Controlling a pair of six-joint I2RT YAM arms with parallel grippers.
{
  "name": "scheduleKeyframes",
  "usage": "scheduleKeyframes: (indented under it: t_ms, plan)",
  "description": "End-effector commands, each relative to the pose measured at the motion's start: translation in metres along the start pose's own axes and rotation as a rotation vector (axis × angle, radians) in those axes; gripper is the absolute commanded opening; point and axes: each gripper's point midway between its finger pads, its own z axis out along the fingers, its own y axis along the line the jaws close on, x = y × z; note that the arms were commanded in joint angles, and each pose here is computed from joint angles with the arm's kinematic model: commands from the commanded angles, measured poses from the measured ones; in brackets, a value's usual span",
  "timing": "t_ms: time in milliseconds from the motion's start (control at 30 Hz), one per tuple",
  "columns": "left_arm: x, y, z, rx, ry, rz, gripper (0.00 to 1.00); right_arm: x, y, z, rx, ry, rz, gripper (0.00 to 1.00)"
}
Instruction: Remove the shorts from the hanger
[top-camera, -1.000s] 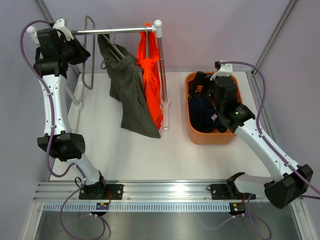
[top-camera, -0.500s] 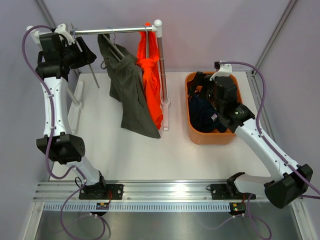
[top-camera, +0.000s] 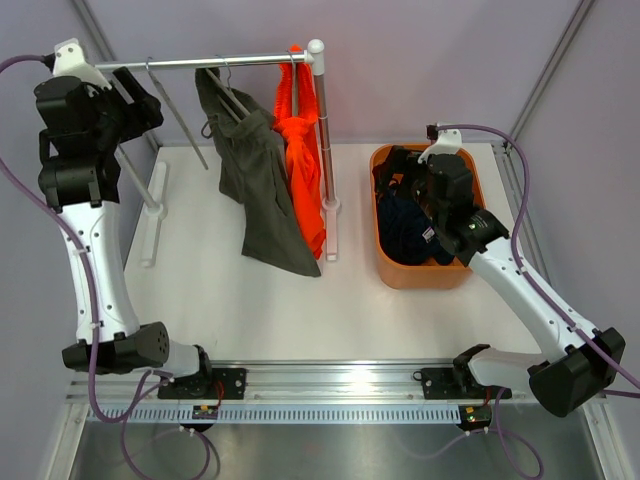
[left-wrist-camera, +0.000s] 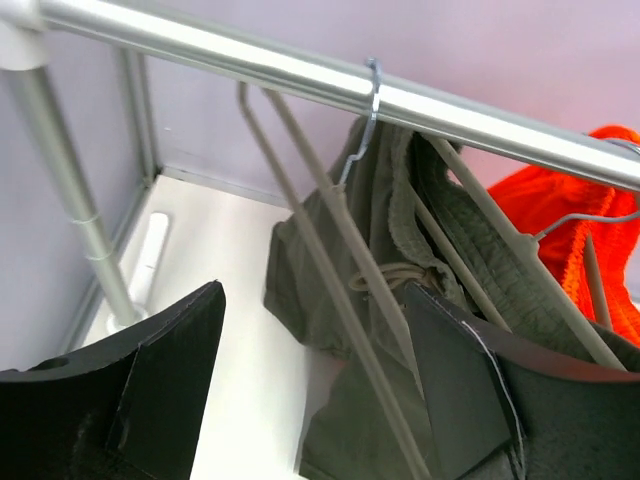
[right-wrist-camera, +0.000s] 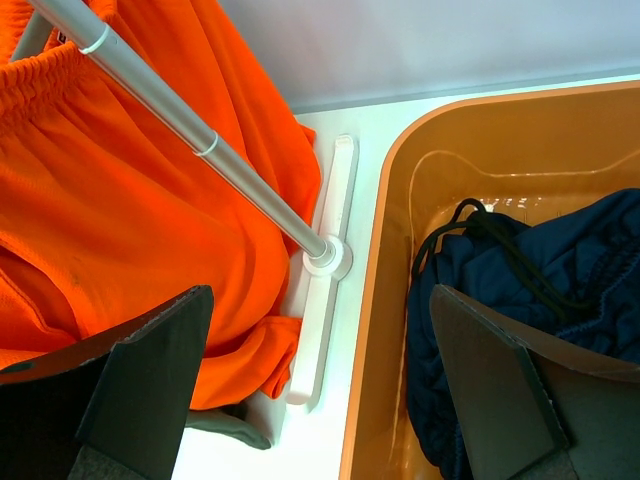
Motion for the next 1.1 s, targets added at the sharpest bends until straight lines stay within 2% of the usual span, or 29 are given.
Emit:
scheduleKeyframes:
  t_ms: [0, 133, 233, 467, 633, 767, 867, 1067]
  plan:
    - [-0.001, 0.021, -0.003, -0.111, -0.031, -0.016, 0.77, -0.004, 0.000, -0.005, -0.006, -0.011, 0.005, 1.00]
    - [0.002, 0.007, -0.023, -0.054, -0.091, -0.018, 0.76, -0.003, 0.000, -0.008, -0.010, -0.009, 0.013, 0.99]
    - [-0.014, -0.024, -0.047, 0.043, -0.217, 0.009, 0.76, 0.000, -0.001, -0.010, -0.007, -0.002, 0.016, 1.00]
    - [-0.033, -0.076, -0.094, 0.197, -0.350, 0.027, 0.76, 0.009, -0.005, -0.013, 0.001, 0.021, 0.021, 0.99]
    - [-0.022, -0.104, -0.089, 0.283, -0.294, 0.000, 0.75, 0.012, -0.006, -0.013, 0.008, 0.031, 0.021, 1.00]
    - [0.007, -0.143, -0.068, 0.364, -0.226, -0.009, 0.71, 0.013, -0.006, -0.014, 0.005, 0.037, 0.021, 0.99]
    - [0.032, -0.171, -0.047, 0.380, -0.168, 0.020, 0.71, 0.013, -0.008, -0.016, 0.013, 0.040, 0.016, 0.99]
    - [0.051, -0.190, -0.015, 0.298, -0.137, 0.026, 0.71, 0.017, -0.013, -0.016, 0.031, 0.050, -0.002, 0.99]
